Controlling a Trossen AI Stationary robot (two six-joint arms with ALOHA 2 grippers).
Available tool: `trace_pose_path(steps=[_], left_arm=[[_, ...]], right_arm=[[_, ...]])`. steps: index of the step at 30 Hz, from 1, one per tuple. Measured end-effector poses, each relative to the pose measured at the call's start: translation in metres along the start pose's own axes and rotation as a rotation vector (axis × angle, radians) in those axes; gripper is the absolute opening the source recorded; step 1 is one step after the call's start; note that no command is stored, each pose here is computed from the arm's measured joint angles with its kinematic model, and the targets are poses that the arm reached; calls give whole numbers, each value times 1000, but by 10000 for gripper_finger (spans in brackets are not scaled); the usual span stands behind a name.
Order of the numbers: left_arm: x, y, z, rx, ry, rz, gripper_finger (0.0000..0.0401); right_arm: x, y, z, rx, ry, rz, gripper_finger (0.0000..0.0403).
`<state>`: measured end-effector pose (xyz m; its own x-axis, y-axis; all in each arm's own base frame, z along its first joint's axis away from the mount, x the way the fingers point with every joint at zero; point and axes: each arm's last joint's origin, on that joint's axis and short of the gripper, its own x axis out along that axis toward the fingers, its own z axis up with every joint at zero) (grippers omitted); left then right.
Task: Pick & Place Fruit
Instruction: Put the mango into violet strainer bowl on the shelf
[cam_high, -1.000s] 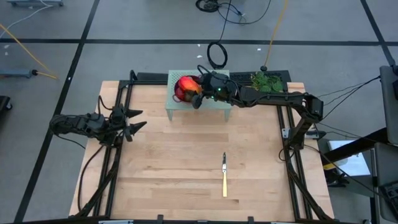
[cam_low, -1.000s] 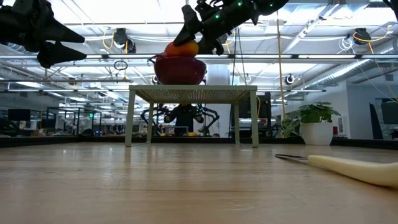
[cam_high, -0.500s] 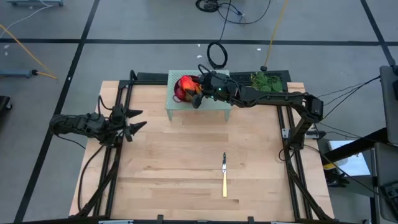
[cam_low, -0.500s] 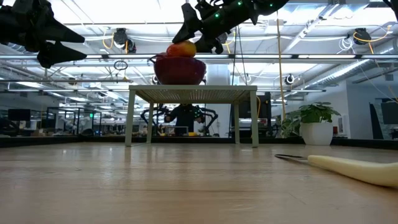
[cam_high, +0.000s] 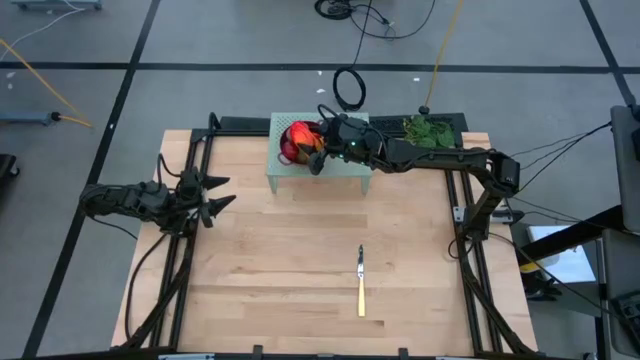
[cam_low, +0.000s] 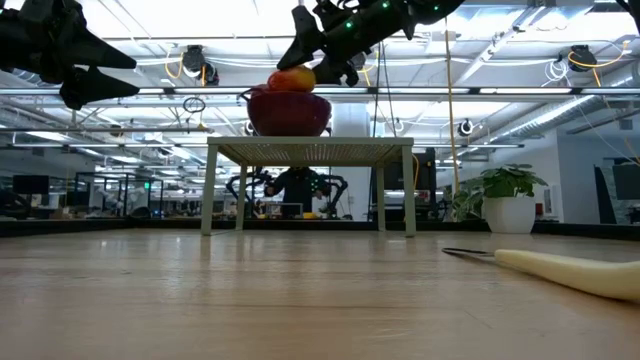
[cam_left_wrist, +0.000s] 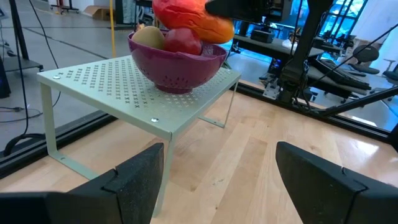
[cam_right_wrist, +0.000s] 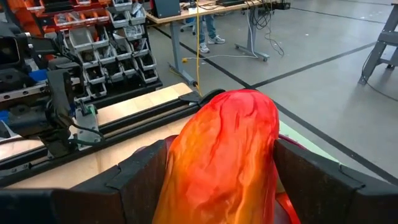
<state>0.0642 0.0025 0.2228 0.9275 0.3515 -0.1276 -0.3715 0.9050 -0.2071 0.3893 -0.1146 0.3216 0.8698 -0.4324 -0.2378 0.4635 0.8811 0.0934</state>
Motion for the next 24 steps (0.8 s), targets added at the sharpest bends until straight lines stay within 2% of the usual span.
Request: trace_pose_path(steps=[24], left_arm=[[0, 1, 0, 27, -12, 43, 310]], right_arm=[[0, -2, 2, -56, -16, -8, 288]])
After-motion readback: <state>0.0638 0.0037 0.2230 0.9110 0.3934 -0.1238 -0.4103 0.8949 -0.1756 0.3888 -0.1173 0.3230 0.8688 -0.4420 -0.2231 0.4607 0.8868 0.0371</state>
